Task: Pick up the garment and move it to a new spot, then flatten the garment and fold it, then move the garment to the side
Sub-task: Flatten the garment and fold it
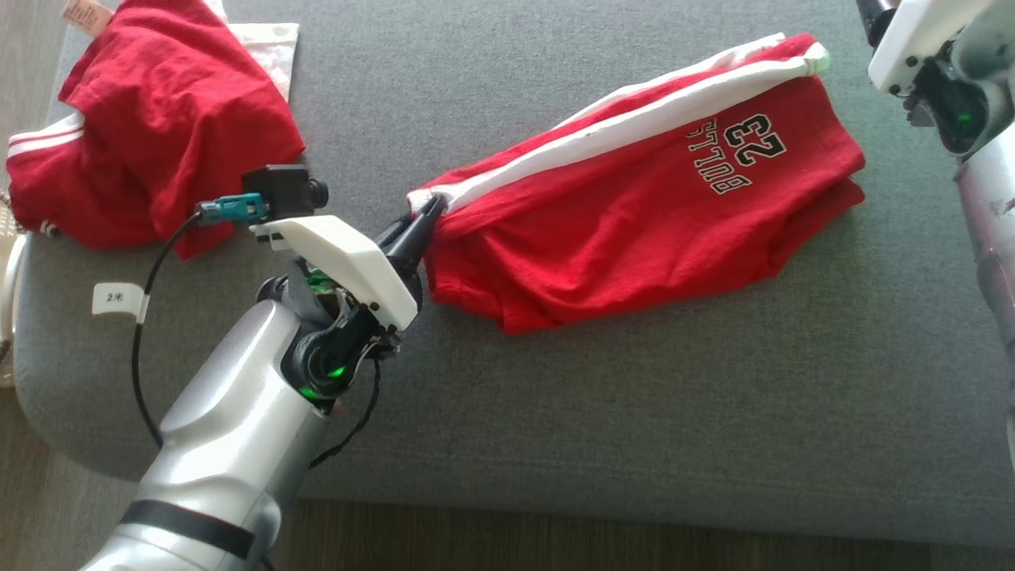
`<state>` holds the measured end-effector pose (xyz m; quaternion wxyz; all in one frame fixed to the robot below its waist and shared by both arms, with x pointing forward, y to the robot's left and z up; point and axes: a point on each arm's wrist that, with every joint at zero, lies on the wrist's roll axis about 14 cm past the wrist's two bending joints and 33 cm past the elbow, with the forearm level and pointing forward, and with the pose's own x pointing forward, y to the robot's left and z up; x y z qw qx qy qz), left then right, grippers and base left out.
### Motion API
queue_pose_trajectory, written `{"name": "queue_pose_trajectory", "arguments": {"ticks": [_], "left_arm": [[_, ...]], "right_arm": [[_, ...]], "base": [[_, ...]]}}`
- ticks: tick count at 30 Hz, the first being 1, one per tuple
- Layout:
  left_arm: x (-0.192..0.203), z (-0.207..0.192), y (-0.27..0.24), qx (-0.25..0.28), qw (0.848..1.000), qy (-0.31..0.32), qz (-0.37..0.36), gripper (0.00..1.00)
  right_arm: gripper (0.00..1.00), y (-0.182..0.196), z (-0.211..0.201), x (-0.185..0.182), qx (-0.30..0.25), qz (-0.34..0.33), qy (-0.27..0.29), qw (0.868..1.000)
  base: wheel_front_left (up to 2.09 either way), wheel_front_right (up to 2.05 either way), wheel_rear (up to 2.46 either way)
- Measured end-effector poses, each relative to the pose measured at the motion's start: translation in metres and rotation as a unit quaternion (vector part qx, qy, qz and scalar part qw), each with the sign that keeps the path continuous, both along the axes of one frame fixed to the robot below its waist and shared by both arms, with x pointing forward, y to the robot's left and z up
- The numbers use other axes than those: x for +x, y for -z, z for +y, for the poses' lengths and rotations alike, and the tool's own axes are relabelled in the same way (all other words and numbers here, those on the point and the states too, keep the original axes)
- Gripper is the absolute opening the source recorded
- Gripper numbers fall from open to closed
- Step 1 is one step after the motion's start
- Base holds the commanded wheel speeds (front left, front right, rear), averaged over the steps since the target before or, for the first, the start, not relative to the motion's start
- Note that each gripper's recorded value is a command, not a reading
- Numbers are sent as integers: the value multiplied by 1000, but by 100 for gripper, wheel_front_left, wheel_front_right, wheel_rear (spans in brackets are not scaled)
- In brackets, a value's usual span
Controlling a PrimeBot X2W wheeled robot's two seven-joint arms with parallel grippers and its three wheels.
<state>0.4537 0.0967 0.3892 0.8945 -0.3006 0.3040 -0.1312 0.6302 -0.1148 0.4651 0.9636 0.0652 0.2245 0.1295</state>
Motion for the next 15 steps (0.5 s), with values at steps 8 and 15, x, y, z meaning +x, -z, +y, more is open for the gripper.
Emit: {"name": "queue_pose_trajectory", "arguments": {"ticks": [8, 15], "left_arm": [[6, 9, -9, 31, 999, -19, -35, 100], [17, 31, -53, 83, 983, -61, -148, 100]], "right_arm": [[100, -34, -13, 3, 21, -70, 28, 997], [100, -95, -21, -6, 70, -165, 50, 982]], "base": [[0, 0, 0], [0, 0, 0]]}}
